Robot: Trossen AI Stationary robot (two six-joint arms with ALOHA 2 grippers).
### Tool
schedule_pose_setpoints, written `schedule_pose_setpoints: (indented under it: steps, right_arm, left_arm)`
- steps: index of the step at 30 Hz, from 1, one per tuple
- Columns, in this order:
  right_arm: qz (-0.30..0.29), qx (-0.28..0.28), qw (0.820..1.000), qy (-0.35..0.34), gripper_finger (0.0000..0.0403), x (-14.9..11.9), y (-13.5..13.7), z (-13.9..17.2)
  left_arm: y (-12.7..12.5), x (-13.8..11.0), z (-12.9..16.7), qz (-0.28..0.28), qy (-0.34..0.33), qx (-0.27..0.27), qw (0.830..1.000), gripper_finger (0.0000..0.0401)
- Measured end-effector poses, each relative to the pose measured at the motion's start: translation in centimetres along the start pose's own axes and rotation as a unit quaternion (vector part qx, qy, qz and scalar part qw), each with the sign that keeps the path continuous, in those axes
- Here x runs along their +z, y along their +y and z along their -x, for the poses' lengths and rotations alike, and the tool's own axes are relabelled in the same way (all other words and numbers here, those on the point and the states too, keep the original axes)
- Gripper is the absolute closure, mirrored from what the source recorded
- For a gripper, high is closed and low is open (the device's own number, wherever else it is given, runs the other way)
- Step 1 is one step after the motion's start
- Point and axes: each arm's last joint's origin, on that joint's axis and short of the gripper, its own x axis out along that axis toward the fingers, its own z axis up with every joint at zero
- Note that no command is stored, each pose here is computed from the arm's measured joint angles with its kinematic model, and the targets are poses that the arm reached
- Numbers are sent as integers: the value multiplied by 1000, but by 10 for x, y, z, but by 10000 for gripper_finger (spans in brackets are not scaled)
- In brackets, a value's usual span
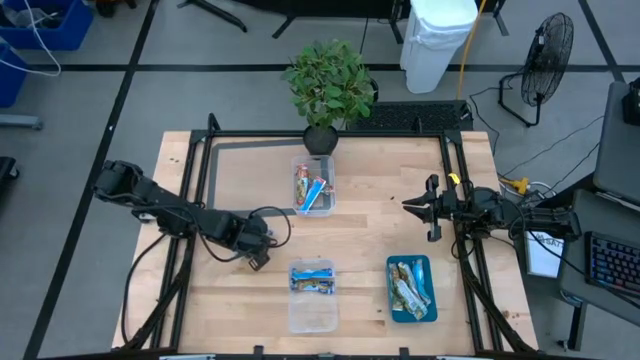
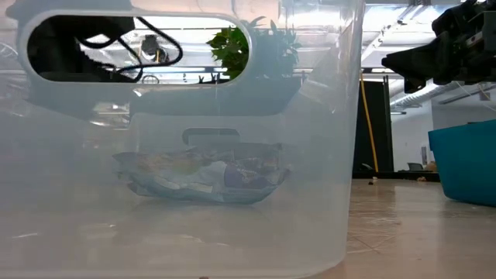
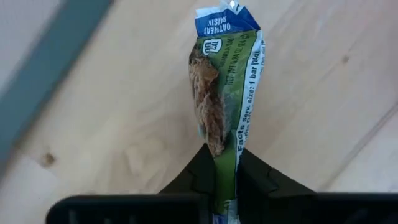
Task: Pick and place Granola Bars by type
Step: Put the blue granola bar into the bottom transparent bin
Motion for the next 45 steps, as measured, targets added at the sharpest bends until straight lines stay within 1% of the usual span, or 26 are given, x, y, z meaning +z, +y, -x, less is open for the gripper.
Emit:
schedule_pose_setpoints:
  steps: [2,6,13,16,19,24,26,28,30,33,36,37,39,41,45]
  right_arm:
    - [0,0,1000,0,358,0,0,0]
    - [0,0,1000,0,359,0,0,0]
    - [0,0,1000,0,358,0,0,0]
    - [0,0,1000,0,358,0,0,0]
    - [0,0,1000,0,359,0,0,0]
    - [0,0,1000,0,358,0,0,0]
    - [0,0,1000,0,358,0,0,0]
    - [0,0,1000,0,359,0,0,0]
    - [0,0,1000,0,359,0,0,0]
    - [0,0,1000,1,358,0,0,0]
    - [0,0,1000,0,358,0,0,0]
    - [0,0,1000,0,358,0,0,0]
    - [0,0,1000,1,359,0,0,0]
    - [0,0,1000,1,359,0,0,0]
    - [0,0,1000,0,357,0,0,0]
  left_arm:
    - [-1,3,4,-7,-15,11,1000,366]
    - [-3,10,19,-19,-46,59,997,368]
    - [-5,20,43,-50,-92,120,987,371]
    - [-7,25,47,-69,-133,134,980,371]
    - [-9,29,51,-79,-166,123,975,371]
    - [-16,35,62,-96,-213,67,970,374]
    - [-20,38,68,-105,-228,25,968,375]
    - [-28,42,75,-115,-247,-30,962,376]
    - [-35,46,81,-128,-263,-87,952,376]
    - [-48,52,90,-150,-288,-177,929,376]
    - [-57,55,97,-172,-294,-254,905,376]
    - [-58,55,99,-174,-292,-271,900,376]
    - [-60,55,100,-170,-288,-292,896,376]
    - [-62,54,102,-152,-286,-306,895,376]
    - [-69,52,96,-134,-273,-313,899,377]
